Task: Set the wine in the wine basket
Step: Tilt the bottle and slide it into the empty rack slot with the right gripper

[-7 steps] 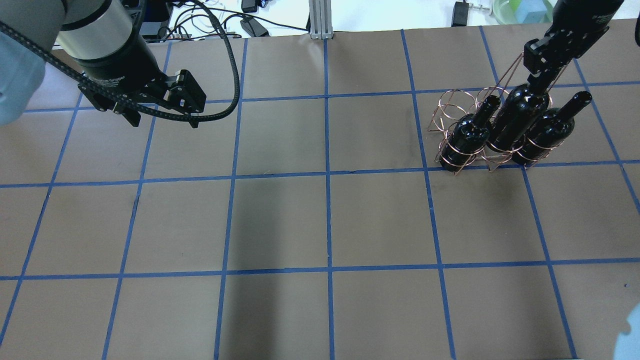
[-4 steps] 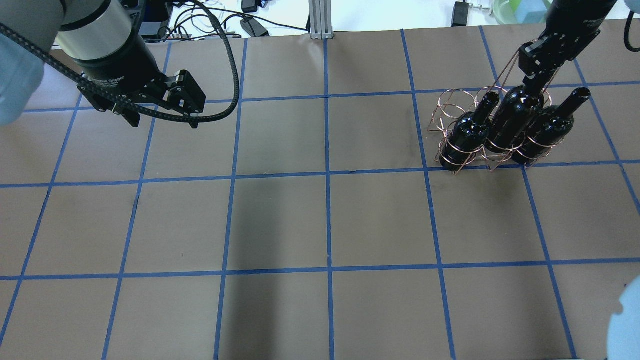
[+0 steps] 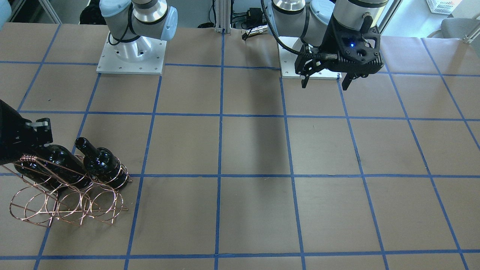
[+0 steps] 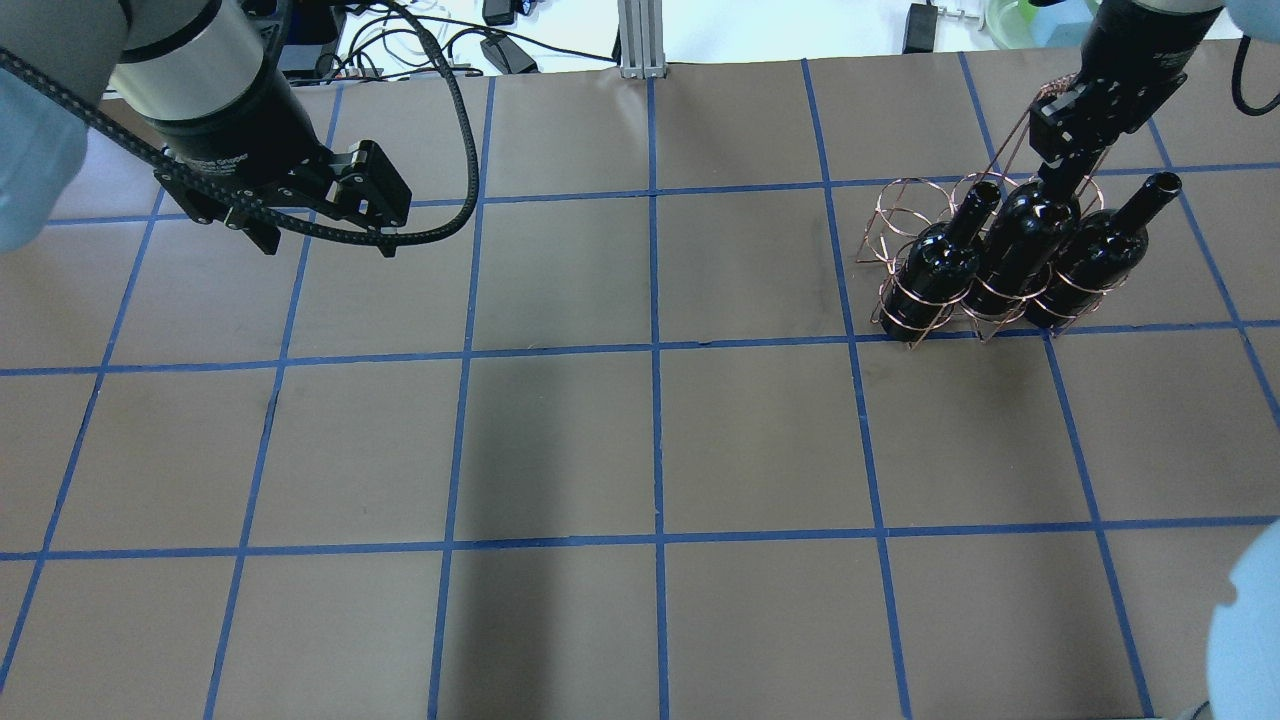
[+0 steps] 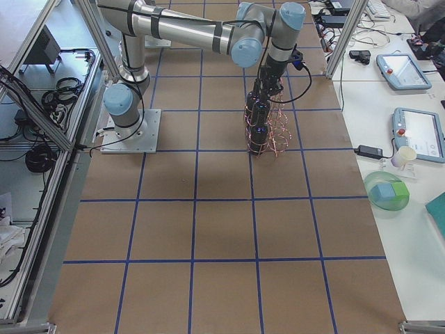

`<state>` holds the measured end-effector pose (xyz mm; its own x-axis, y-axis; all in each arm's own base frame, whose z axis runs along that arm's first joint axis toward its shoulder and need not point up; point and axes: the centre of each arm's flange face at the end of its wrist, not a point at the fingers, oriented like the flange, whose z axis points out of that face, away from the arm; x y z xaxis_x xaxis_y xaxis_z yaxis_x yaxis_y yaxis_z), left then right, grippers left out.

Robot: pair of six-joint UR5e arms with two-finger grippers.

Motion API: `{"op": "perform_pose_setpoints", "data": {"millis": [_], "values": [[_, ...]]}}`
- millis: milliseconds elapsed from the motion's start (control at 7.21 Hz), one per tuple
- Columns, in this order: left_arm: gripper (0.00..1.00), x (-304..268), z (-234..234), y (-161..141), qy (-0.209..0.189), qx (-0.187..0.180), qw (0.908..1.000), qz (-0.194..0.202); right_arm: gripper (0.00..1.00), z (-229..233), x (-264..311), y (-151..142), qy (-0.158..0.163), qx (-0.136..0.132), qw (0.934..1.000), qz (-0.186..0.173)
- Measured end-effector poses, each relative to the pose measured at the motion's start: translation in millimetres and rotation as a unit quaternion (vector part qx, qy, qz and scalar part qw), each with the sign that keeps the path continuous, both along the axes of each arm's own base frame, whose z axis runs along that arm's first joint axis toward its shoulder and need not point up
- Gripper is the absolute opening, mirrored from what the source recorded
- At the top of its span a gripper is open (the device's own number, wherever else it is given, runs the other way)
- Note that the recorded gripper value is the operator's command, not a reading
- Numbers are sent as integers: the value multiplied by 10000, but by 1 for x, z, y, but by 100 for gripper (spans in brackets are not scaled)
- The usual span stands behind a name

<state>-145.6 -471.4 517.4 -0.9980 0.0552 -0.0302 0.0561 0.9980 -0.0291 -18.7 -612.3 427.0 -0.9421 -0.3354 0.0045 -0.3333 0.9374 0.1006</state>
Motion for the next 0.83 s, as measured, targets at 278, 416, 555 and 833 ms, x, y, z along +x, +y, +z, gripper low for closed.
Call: {"op": "perform_pose_setpoints", "data": {"millis": [278,416,555,833], "values": [[100,0,0,0,0,0,10000,0,0,-5,0,0,-7,33,10000,0],[100,0,0,0,0,0,10000,0,0,-8,0,0,-13,65,10000,-2],[100,0,0,0,0,0,10000,0,0,-12,0,0,-19,95,10000,-7],[100,0,0,0,0,0,10000,0,0,-16,0,1,-29,138,9999,-13]]}}
